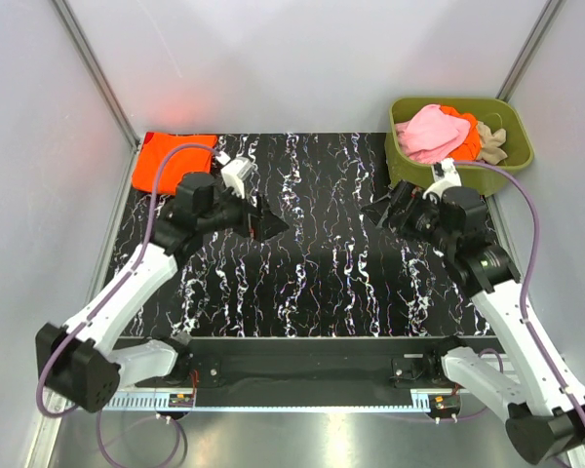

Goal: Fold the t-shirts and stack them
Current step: Reset both grippers

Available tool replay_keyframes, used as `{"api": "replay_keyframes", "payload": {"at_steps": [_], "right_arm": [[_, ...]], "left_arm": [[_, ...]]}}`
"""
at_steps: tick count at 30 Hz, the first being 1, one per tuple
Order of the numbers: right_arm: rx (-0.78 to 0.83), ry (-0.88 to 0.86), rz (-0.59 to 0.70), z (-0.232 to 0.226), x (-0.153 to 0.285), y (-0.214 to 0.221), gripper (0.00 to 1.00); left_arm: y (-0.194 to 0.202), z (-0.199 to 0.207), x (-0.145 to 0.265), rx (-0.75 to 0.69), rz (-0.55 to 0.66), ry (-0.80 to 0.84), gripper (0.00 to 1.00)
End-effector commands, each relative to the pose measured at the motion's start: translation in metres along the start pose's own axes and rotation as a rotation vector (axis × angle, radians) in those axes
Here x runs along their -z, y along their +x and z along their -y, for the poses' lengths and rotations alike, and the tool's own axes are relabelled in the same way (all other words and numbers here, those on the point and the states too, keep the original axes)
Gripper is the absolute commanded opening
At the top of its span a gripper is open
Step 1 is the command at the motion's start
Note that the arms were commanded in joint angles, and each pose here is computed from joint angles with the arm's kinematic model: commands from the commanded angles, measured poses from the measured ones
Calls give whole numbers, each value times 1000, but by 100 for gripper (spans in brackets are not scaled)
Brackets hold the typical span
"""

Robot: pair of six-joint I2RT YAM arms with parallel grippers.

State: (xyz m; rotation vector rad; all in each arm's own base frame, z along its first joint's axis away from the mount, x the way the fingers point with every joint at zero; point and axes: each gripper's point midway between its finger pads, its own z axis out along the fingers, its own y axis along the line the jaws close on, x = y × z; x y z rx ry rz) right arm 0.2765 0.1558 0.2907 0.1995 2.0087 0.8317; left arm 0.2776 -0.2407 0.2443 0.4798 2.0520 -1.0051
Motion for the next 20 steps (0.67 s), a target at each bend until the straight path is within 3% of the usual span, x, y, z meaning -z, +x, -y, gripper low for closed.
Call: {"api": "replay_keyframes", "payload": {"at_steps": [1,20], "right_arm": [[-34,46,41,10,11,-1,100],[-62,44,51,3,11,-9,100]], "left_arm": [[-17,15,13,-40,106,41,99],[-44,41,50,-139,226,52,99]]}}
